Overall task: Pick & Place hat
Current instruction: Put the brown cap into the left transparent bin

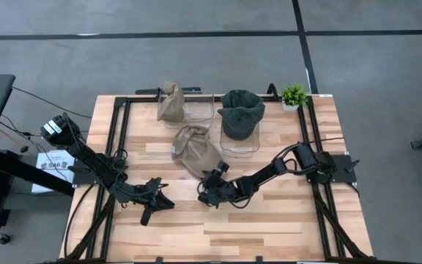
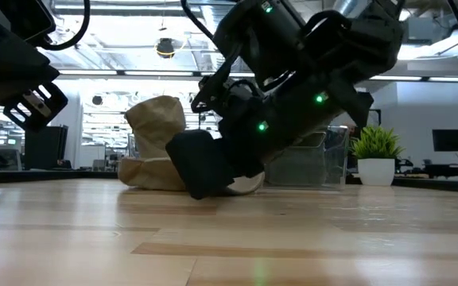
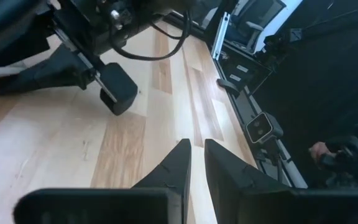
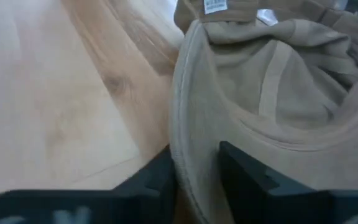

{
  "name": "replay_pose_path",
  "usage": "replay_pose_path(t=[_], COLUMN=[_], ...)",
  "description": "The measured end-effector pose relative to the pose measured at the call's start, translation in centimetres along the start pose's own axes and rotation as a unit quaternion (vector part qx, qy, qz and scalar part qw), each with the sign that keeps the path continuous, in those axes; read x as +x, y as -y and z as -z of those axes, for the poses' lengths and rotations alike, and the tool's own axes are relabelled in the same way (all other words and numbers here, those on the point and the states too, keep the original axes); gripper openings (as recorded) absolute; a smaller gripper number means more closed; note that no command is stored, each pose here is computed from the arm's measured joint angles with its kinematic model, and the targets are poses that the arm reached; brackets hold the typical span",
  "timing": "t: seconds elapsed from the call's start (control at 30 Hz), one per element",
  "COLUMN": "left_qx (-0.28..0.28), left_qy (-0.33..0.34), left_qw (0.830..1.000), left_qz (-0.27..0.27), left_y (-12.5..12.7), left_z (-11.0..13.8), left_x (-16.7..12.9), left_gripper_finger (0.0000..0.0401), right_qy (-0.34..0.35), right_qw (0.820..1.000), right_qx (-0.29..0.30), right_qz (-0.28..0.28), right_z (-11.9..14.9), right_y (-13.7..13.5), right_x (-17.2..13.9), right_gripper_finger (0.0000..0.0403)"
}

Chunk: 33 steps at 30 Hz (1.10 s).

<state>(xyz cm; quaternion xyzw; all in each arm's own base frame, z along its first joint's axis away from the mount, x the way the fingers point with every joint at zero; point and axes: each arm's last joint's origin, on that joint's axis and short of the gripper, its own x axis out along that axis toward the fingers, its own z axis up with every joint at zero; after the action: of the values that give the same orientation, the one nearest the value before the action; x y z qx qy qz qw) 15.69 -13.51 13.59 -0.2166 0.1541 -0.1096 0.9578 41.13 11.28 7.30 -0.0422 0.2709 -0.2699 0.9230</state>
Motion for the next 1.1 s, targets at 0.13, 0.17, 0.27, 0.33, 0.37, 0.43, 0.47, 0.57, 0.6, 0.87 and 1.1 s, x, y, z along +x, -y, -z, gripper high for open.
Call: replay_pose_path(t=[0.13, 0.17, 0.27, 0.33, 0.37, 0.43, 0.47, 0.57, 0.6, 0.87, 1.1], left_qx=[0.000, 0.000, 0.000, 0.000, 0.000, 0.000, 0.000, 0.000, 0.000, 0.000, 0.000], left_qy=[0.000, 0.000, 0.000, 0.000, 0.000, 0.000, 0.000, 0.000, 0.000, 0.000, 0.000], left_qw=[1.000, 1.000, 1.000, 1.000, 1.000, 1.000, 1.000, 1.000, 1.000, 1.000, 1.000], left_qz=[0.000, 0.000, 0.000, 0.000, 0.000, 0.000, 0.000, 0.000, 0.000, 0.000, 0.000], left_y=[0.0, 0.0, 0.0, 0.0, 0.0, 0.0, 0.0, 0.0, 0.0, 0.0, 0.0], left_z=[0.0, 0.0, 0.0, 0.0, 0.0, 0.0, 0.0, 0.0, 0.0, 0.0, 0.0], left_x=[0.0, 0.0, 0.0, 0.0, 0.0, 0.0, 0.0, 0.0, 0.0, 0.0, 0.0], left_gripper_finger=[0.0044, 0.0044, 0.0044, 0.0044, 0.0044, 0.0044, 0.0044, 0.0044, 0.0044, 0.0044, 0.0044], right_qy=[0.003, 0.005, 0.006, 0.005, 0.006, 0.009, 0.010, 0.027, 0.034, 0.095, 0.141], right_qw=[1.000, 1.000, 1.000, 0.999, 0.999, 0.999, 0.999, 0.999, 0.999, 0.995, 0.989], right_qx=[-0.011, -0.019, -0.029, -0.036, -0.036, -0.037, -0.037, -0.028, -0.027, 0.006, 0.017], right_qz=[0.004, 0.006, 0.005, 0.005, 0.004, -0.001, -0.003, 0.009, 0.012, 0.024, 0.043], right_z=[-0.2, -0.2, -0.4, -0.7, -1.0, -2.0, -2.4, -3.6, -4.0, -6.7, -7.1], right_y=[-0.2, -0.3, -0.4, -0.5, -0.5, -0.5, -0.4, -0.4, -0.4, -0.4, -0.6], right_x=[-0.4, -0.6, -1.1, -1.9, -2.4, -3.7, -4.4, -6.5, -7.3, -14.0, -18.8], right_gripper_finger=[0.0032, 0.0019, 0.0018, 0.0021, 0.0019, 0.0008, 0.0006, 0.0009, 0.0008, 0.0003, 0.0003])
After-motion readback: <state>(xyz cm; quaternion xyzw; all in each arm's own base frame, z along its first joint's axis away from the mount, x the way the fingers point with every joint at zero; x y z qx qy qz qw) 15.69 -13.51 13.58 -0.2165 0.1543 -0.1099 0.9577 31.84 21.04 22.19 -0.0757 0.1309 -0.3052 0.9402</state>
